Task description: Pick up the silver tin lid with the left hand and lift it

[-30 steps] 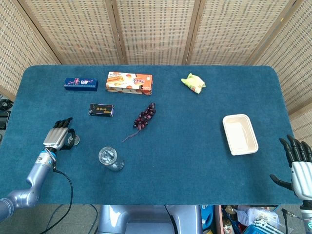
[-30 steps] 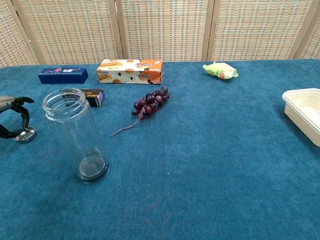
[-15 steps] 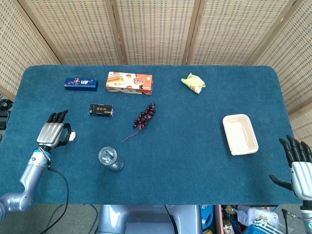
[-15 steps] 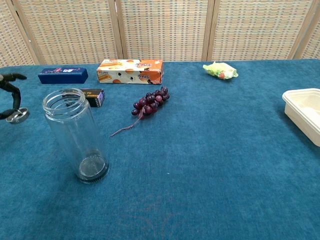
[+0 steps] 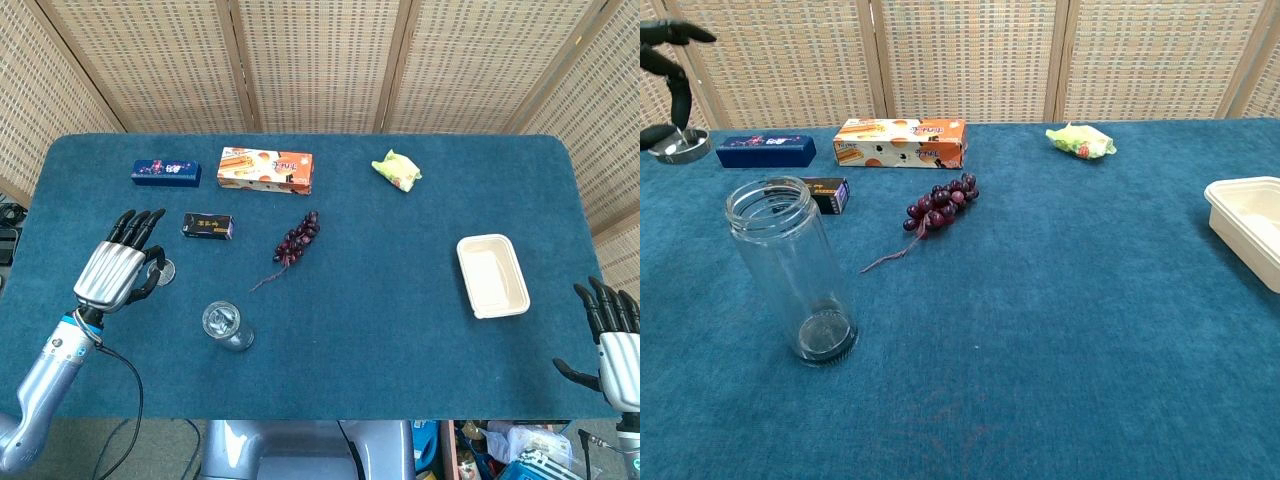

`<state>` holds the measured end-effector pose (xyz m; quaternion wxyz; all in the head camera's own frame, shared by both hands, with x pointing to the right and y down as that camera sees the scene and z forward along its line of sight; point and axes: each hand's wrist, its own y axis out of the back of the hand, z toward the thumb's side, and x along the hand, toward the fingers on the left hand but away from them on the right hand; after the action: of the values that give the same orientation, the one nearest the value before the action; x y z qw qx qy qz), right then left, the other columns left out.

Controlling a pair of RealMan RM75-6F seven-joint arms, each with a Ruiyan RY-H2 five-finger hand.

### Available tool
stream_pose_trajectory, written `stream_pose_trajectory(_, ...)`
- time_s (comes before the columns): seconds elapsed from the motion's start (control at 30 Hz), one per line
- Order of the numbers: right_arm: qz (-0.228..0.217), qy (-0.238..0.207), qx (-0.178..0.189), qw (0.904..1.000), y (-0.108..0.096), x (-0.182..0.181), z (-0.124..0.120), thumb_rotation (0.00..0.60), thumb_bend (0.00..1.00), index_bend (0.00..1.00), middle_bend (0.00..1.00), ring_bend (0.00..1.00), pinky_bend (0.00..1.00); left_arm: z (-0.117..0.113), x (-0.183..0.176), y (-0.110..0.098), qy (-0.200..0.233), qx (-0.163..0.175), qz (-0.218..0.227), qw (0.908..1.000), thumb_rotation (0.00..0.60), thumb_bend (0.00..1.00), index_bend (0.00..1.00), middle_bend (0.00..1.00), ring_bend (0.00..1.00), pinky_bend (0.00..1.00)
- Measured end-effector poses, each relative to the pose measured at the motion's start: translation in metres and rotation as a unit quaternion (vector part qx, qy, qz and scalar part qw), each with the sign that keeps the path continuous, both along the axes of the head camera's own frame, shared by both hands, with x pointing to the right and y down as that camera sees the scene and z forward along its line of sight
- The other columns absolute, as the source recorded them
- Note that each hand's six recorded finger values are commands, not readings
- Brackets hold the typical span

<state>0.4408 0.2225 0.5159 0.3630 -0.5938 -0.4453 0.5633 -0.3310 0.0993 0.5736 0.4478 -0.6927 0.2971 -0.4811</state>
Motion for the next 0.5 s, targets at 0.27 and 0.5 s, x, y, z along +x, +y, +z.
stream_pose_trajectory(0.27, 0.002, 0.000, 0.002, 1.0000, 0.000, 0.000, -0.001, 0.600, 0.00, 0.07, 0.00, 0.00, 0.00, -0.039, 0.045, 0.016, 0.051, -0.006, 0.068, 0.9964, 0.600, 0.48, 0.59, 0.00, 0.00, 0.00)
stream_pose_trajectory(0.5, 0.005, -0.001, 0.003, 1.0000, -0.001, 0.002, -0.002, 0.600, 0.00, 0.07, 0.00, 0.00, 0.00, -0.039, 0.067, 0.031, 0.081, -0.028, 0.097, 0.9916, 0.600, 0.48, 0.59, 0.00, 0.00, 0.00)
